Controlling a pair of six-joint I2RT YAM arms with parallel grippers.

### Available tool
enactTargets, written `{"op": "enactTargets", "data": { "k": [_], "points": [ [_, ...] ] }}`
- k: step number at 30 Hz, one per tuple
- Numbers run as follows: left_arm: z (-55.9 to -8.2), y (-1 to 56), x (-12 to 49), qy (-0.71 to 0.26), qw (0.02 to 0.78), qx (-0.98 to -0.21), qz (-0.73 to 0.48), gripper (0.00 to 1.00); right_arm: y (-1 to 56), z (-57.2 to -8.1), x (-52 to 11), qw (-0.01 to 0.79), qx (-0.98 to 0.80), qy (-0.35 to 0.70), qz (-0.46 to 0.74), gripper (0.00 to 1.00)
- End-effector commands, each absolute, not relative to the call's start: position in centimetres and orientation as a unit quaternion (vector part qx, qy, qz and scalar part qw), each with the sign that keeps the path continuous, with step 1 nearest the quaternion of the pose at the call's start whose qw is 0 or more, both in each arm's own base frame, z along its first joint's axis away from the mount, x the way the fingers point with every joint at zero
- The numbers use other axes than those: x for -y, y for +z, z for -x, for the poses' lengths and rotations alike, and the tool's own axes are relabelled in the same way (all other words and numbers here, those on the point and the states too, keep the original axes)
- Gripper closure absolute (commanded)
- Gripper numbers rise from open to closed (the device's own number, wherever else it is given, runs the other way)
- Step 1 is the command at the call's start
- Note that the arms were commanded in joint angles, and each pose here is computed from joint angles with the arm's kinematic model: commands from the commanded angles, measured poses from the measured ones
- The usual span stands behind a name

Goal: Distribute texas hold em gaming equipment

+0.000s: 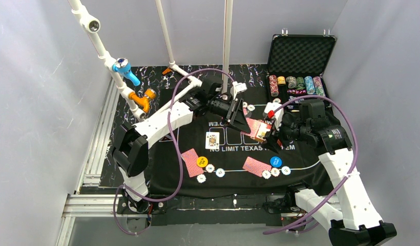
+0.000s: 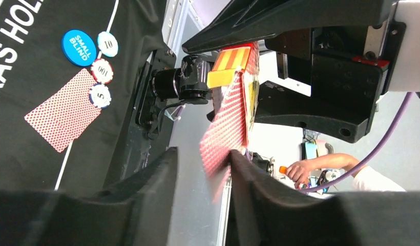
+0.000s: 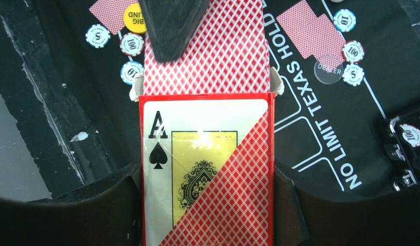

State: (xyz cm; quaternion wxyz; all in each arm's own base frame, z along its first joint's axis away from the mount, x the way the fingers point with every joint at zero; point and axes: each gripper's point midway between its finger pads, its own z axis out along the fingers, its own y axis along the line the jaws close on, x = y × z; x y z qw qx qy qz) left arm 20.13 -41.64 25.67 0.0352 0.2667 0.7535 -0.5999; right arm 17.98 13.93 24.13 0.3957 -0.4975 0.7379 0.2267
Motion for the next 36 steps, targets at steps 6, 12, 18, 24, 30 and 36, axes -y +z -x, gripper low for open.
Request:
{"op": "enactTargets", "data": {
  "k": [6,12,18,24,30,36],
  "points": [
    [-21.3,30.2,39.4,-0.633,0.091,-0.721,-0.268,1.00,25.7,-17.9,-14.6,0.426,-0.713,0.232,0.506,0.99],
    [-25.5,33.0,34.9,-0.603,0.173,-0.739,-0.245,1.00,24.9,-17.2,-13.7,0.418,-0.727,0.217,0.499,0.99],
    [-28.8,27.0,30.5,-0.407,0.283,-0.784,-0.374,1.00,25.1,-16.9,-13.6,0.415,-0.745,0.224,0.472,0.99],
    [-29.6,23.3,30.4,-0.288,0.333,-0.747,-0.498,1.00,25.3,-17.3,-13.3,0.418,-0.768,0.222,0.432,0.99],
    [-29.6,19.9,32.2,-0.115,0.438,-0.621,-0.639,1.00,25.1,-18.2,-12.3,0.422,-0.793,0.202,0.390,0.99],
    [-29.3,17.2,34.7,-0.054,0.447,-0.574,-0.683,1.00,25.1,-18.9,-12.0,0.427,-0.802,0.203,0.365,0.99]
  ]
}}
